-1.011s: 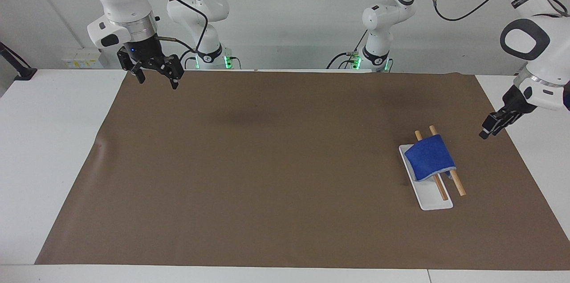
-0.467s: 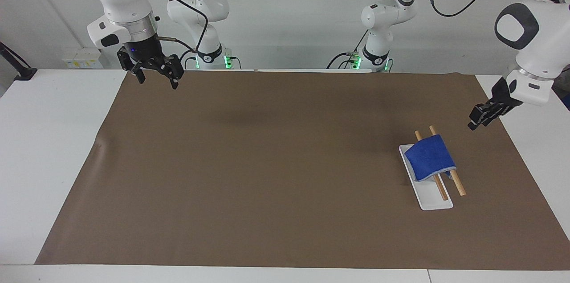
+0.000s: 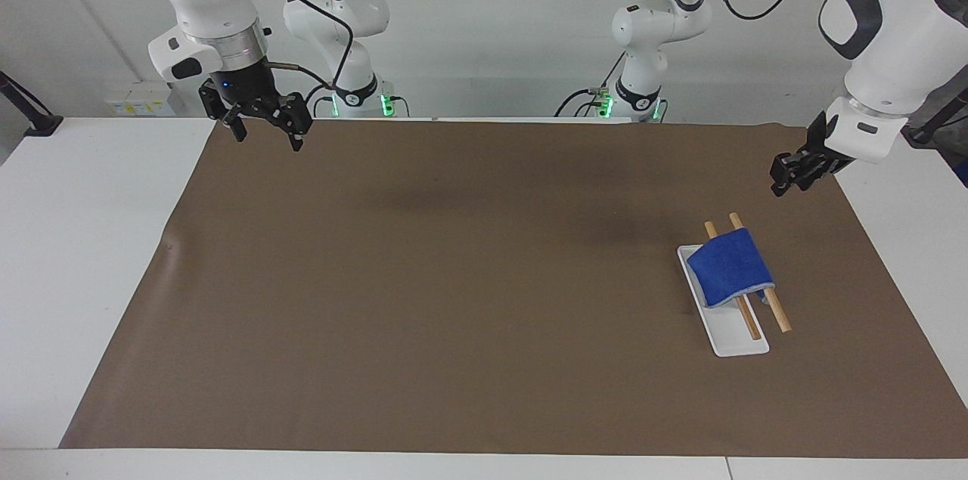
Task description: Right arm passes towel to left arm to hang
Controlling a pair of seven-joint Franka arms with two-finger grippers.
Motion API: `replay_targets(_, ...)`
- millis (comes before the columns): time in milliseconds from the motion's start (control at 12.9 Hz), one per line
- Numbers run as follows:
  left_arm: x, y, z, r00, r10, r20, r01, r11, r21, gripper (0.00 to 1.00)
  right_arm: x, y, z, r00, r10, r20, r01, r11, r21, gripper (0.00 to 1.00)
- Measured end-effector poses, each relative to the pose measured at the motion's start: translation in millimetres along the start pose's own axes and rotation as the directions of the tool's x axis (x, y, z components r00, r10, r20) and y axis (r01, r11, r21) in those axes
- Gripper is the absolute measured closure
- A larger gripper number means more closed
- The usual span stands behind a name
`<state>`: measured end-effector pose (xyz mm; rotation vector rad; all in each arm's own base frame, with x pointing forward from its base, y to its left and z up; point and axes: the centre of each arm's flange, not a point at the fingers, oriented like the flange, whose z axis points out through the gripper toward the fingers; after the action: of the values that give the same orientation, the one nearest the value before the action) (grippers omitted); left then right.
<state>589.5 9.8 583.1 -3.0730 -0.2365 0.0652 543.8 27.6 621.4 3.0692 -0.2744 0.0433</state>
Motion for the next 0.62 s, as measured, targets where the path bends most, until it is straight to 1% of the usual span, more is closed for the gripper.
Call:
replay_targets(78, -0.8, 2.4, -2.6, 1.000, 0.030, -0.002, -0.030, 0.999, 0.015, 0.52, 0.0, 0.0, 0.0, 1.000, 0.000, 0.000, 0.000, 1.000, 0.000, 0.00)
replay_targets(233, -1.6, 8.0, -6.9, 0.997, 0.075, -0.010, -0.075, 0.997, 0.020, 0.51, 0.0, 0.0, 0.0, 1.000, 0.000, 0.000, 0.000, 1.000, 0.000, 0.00)
replay_targets(311, -1.3, 8.6, -9.0, 0.997, 0.079, -0.015, -0.079, 0.997, 0.017, 0.47, 0.0, 0.0, 0.0, 1.000, 0.000, 0.000, 0.000, 1.000, 0.000, 0.00)
replay_targets(389, -0.9, 7.8, -9.8, 0.997, 0.077, -0.019, -0.077, 0.997, 0.014, 0.47, 0.0, 0.0, 0.0, 1.000, 0.000, 0.000, 0.000, 1.000, 0.000, 0.00)
replay_targets(544, -0.4, 5.5, -9.2, 0.997, 0.074, -0.020, -0.074, 0.997, 0.013, 0.30, 0.0, 0.0, 0.0, 1.000, 0.000, 0.000, 0.000, 1.000, 0.000, 0.00)
replay_targets(622, 0.1, 5.2, -7.9, 0.997, 0.073, -0.021, -0.073, 0.997, 0.013, 0.17, 0.0, 0.0, 0.0, 1.000, 0.000, 0.000, 0.000, 1.000, 0.000, 0.00)
